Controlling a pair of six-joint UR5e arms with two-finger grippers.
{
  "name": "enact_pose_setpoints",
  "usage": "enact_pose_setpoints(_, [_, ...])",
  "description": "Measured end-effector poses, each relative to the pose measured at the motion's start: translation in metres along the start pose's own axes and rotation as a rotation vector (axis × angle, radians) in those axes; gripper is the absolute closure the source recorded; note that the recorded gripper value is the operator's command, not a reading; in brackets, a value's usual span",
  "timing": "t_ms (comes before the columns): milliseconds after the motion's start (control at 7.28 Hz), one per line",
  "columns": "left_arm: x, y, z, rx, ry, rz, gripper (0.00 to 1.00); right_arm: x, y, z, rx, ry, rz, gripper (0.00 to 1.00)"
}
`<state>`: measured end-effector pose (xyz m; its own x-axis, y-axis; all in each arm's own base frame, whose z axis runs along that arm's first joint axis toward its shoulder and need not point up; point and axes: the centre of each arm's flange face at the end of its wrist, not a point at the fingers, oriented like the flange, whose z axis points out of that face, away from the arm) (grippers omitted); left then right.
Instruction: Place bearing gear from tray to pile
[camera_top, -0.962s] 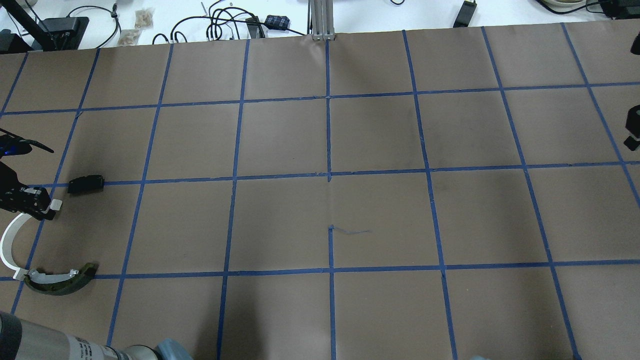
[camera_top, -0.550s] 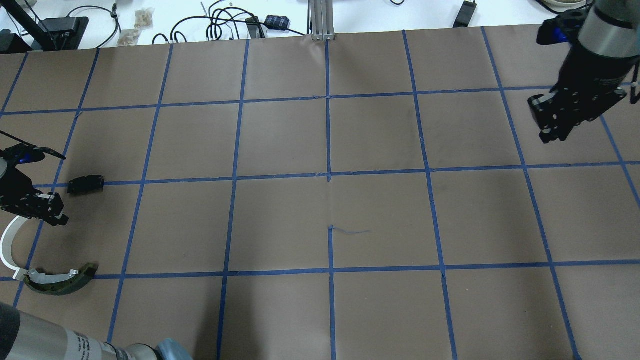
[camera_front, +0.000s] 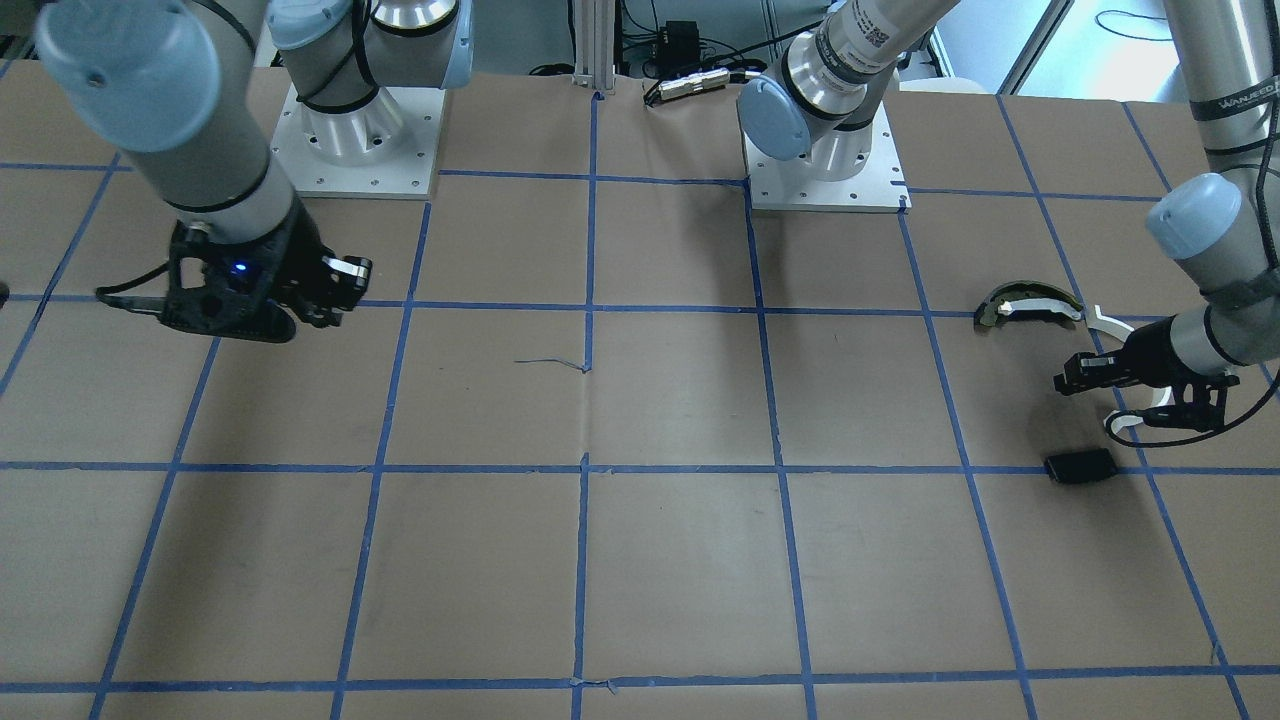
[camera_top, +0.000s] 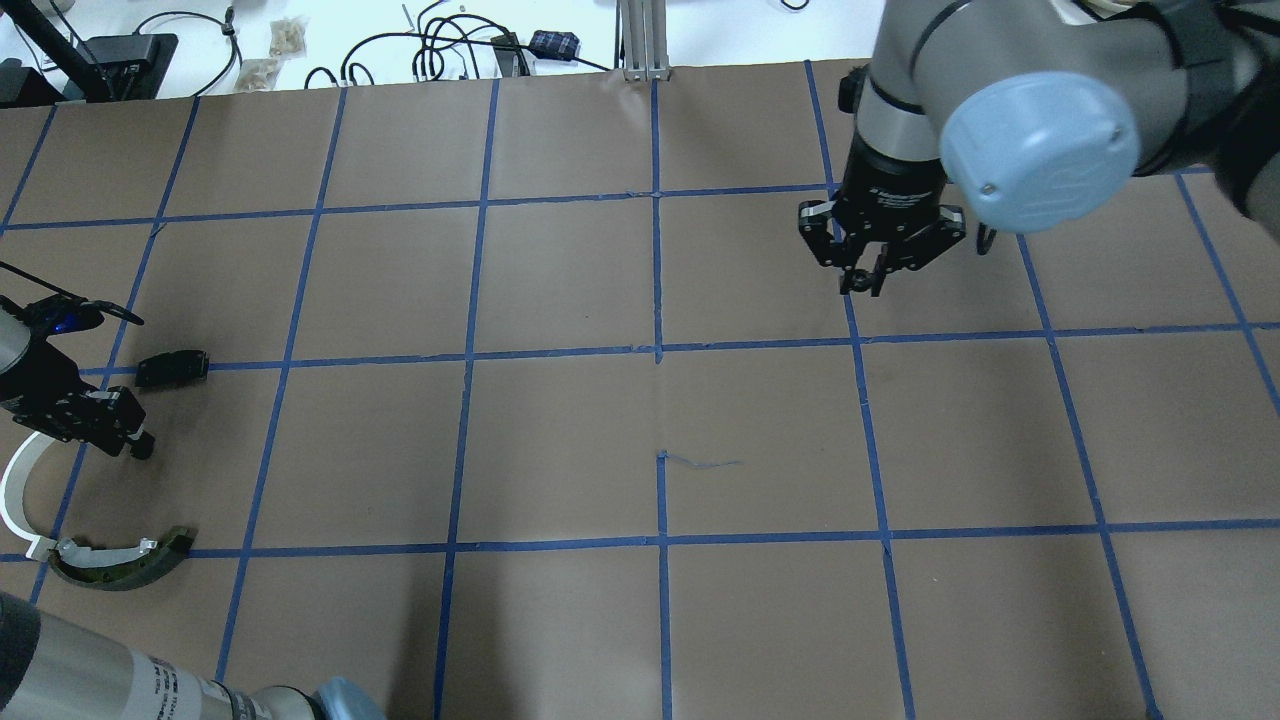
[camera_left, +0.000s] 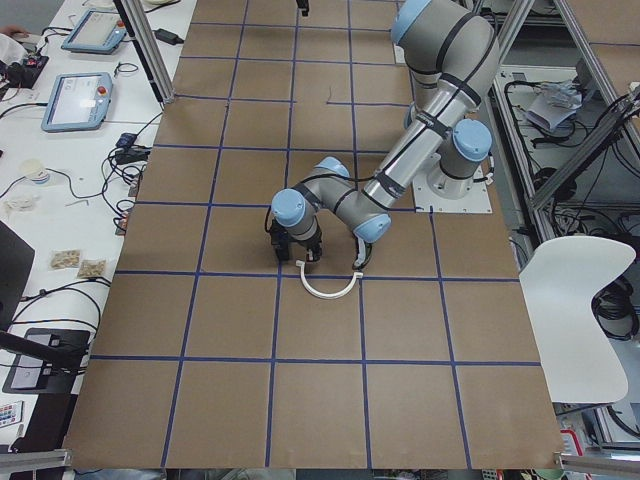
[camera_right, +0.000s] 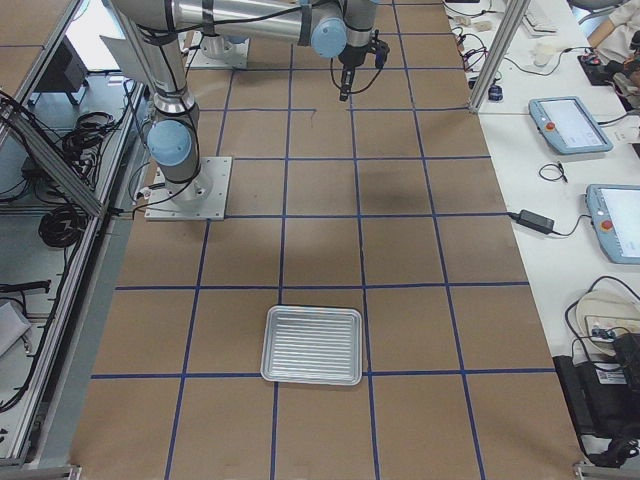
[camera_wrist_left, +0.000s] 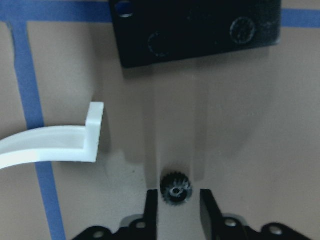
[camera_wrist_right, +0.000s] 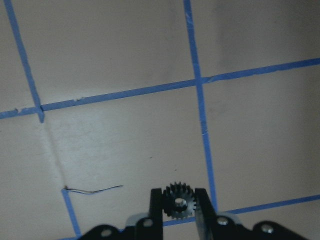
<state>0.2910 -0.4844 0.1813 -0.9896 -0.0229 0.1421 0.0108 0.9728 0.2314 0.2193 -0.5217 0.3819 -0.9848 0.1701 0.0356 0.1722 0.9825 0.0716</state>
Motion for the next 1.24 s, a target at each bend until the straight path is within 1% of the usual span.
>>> enact_pose_setpoints(275, [0.011,-0.002,-0.022,0.015,-0.027,0.015,0.00,-0.081,0.004,0.043,0.078,-0.032,0.045,0.91])
enact_pose_setpoints(412, [0.028,-0.012,-0.045,0.035,-0.052,0.037,0.00,-0.102,0.007,0.056,0.097,-0.041,0.045,0.91])
enact_pose_setpoints(687, [0.098,-0.044,-0.094,0.081,-0.117,0.127,0.00,-0.114,0.009,0.067,0.098,-0.052,0.045,0.91])
enact_pose_setpoints(825, [0.135,-0.056,-0.105,0.098,-0.130,0.161,0.00,-0.118,0.008,0.072,0.093,-0.069,0.044,0.90])
enact_pose_setpoints(962, [0.169,-0.066,-0.106,0.113,-0.115,0.193,0.00,-0.123,0.006,0.077,0.094,-0.087,0.041,0.88])
enact_pose_setpoints(1100, [0.201,-0.076,-0.102,0.125,-0.092,0.216,0.00,-0.125,0.005,0.081,0.091,-0.097,0.040,0.52])
enact_pose_setpoints(1237, [0.234,-0.083,-0.098,0.130,-0.082,0.223,0.00,-0.126,0.005,0.083,0.085,-0.101,0.039,0.24])
